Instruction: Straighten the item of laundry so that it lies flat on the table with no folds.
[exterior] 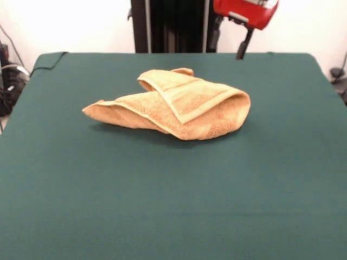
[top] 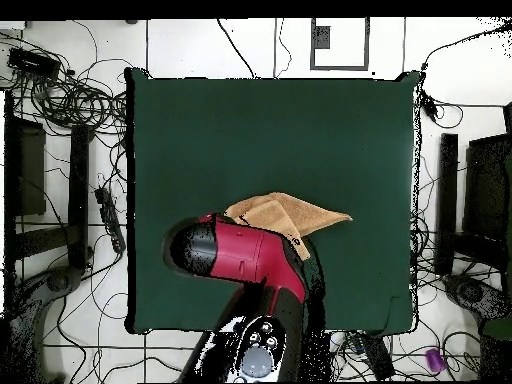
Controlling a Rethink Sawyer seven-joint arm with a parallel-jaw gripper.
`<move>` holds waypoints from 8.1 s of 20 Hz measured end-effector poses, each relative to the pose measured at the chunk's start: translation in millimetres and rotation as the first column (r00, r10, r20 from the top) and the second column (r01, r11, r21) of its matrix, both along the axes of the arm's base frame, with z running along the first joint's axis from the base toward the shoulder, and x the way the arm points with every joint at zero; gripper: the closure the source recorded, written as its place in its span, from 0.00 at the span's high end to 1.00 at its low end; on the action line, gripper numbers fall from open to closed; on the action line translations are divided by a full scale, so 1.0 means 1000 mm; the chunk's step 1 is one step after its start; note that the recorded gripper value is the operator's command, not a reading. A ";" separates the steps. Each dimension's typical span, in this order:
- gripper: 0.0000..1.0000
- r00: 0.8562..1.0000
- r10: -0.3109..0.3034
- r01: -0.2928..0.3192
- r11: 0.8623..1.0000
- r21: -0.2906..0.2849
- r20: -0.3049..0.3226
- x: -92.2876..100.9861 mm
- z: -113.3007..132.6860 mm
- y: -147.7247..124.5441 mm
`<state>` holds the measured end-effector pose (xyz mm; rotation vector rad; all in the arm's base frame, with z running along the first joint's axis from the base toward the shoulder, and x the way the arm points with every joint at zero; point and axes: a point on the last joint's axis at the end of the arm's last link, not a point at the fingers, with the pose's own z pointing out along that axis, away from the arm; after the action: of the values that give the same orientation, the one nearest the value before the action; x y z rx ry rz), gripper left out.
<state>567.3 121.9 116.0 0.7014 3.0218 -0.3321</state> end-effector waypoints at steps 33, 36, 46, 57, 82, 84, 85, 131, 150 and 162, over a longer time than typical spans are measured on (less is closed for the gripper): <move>1.00 0.911 -0.205 0.220 0.975 -0.001 0.358 0.079 0.076 -0.216; 1.00 0.917 -0.197 0.204 0.979 0.015 0.347 0.077 0.067 -0.203; 1.00 0.947 -0.187 0.166 0.981 0.103 0.260 0.028 0.045 -0.144; 1.00 0.954 -0.176 0.142 0.979 0.148 0.242 0.006 0.008 -0.103; 1.00 0.882 -0.409 0.387 0.912 0.135 0.232 -0.071 -0.108 -0.043; 1.00 0.883 -0.413 0.394 0.910 0.127 0.222 -0.076 -0.115 -0.047; 1.00 0.883 -0.415 0.397 0.909 0.124 0.217 -0.079 -0.119 -0.048; 1.00 0.862 -0.453 0.480 0.874 -0.075 0.227 -0.025 0.077 -0.063; 1.00 0.740 -0.537 0.580 0.815 0.021 0.404 0.025 0.061 -0.159; 1.00 0.664 -0.606 0.596 0.783 0.180 0.437 0.033 -0.012 -0.144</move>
<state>600.0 -21.7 103.8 1.5314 2.2484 -0.0996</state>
